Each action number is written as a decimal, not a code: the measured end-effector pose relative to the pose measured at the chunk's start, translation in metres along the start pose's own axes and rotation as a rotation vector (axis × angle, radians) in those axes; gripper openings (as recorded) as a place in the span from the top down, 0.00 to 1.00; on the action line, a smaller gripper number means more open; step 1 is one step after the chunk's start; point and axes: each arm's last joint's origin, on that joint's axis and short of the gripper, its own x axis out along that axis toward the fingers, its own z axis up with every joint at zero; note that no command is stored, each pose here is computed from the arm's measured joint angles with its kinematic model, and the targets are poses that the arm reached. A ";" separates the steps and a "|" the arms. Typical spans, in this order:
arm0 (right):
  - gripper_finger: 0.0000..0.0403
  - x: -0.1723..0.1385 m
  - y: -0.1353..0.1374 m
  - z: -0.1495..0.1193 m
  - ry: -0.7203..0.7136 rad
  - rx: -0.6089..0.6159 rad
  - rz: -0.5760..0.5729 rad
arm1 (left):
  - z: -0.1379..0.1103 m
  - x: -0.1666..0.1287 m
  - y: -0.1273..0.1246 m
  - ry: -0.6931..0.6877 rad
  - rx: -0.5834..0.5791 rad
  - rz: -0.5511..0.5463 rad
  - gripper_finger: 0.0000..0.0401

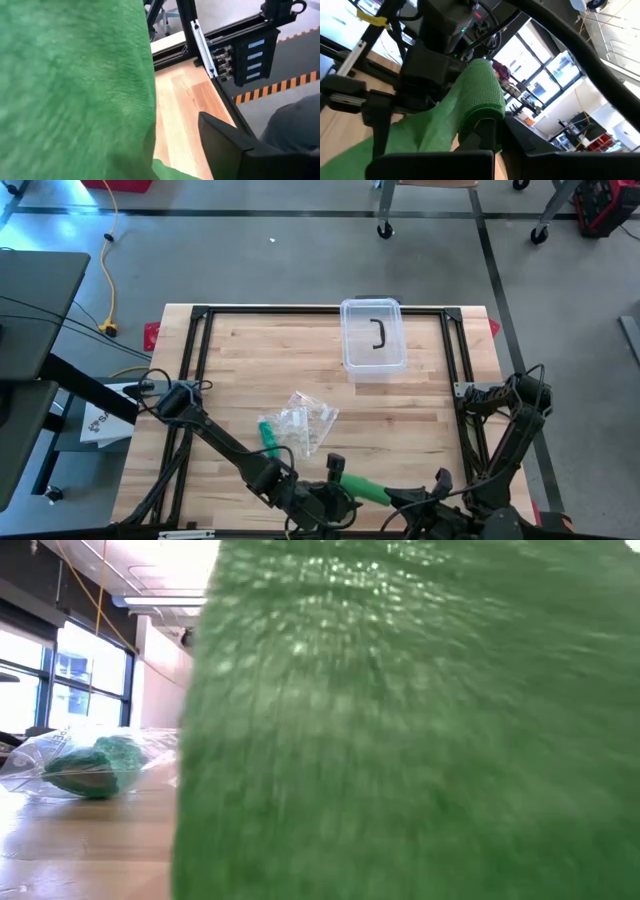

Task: Roll bandage
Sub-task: Roll the green bandage

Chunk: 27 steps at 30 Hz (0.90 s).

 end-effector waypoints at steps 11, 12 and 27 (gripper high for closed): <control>1.00 -0.002 0.000 0.001 -0.010 0.006 0.008 | 0.005 -0.012 0.007 0.027 0.026 -0.037 0.41; 1.00 -0.002 0.000 0.001 -0.010 0.009 0.008 | 0.008 -0.017 0.010 0.028 0.020 -0.042 0.39; 1.00 -0.003 0.000 0.001 -0.018 0.019 0.016 | 0.016 -0.048 0.022 0.102 -0.037 -0.155 0.38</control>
